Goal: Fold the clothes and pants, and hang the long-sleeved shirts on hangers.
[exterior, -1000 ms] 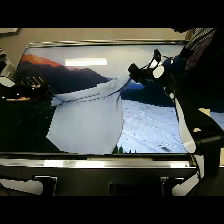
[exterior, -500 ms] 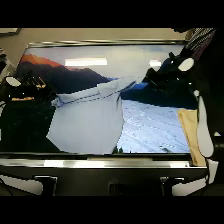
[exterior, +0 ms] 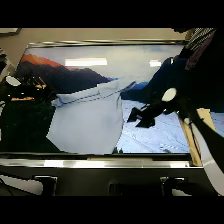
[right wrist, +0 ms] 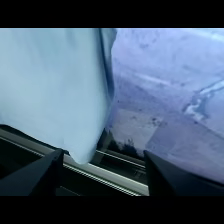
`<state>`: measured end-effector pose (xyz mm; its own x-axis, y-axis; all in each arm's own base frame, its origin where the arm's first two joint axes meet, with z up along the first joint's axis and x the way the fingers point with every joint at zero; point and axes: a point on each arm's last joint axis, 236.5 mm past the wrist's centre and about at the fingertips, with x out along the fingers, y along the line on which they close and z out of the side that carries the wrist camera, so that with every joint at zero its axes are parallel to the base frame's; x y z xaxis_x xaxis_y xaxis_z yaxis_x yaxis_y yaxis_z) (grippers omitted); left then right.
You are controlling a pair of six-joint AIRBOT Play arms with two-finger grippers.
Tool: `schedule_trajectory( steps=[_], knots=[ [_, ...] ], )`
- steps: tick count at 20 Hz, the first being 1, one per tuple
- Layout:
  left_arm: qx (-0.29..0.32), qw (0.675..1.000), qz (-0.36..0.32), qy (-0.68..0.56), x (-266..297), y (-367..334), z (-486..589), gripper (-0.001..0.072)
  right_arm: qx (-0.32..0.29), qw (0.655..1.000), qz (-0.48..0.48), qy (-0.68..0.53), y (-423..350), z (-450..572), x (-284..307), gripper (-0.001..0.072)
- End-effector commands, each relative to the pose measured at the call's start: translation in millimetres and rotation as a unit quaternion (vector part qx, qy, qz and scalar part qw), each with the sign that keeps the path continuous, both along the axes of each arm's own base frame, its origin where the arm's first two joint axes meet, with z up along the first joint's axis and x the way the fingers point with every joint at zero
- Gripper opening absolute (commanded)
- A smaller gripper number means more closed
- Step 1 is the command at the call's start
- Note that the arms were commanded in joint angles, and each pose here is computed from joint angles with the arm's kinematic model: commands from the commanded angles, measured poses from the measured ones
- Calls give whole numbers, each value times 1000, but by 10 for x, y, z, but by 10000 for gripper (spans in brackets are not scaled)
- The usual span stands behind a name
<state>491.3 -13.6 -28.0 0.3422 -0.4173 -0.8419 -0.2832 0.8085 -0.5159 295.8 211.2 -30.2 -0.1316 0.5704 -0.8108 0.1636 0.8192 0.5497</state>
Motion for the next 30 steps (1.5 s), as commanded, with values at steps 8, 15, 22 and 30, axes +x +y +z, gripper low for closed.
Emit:
schedule_trajectory(
  steps=[8, 15, 22, 30],
  knots=[
    [-2, 1000, -4, 5, -27, -11, -5, 21, -10, 1000, -8, 10, 690, -413, -549, 581],
    [-2, 1000, -3, 5, -27, -8, -5, 21, -22, 999, -25, 34, 689, -612, -536, 519],
    [-2, 1000, -3, 5, -26, -8, -5, 21, -14, 999, -39, 23, 727, -600, -456, 229],
    [-2, 1000, -4, 6, -31, -8, -6, 21, -6, 999, -49, 1, 715, -498, -352, 35]
  ],
)
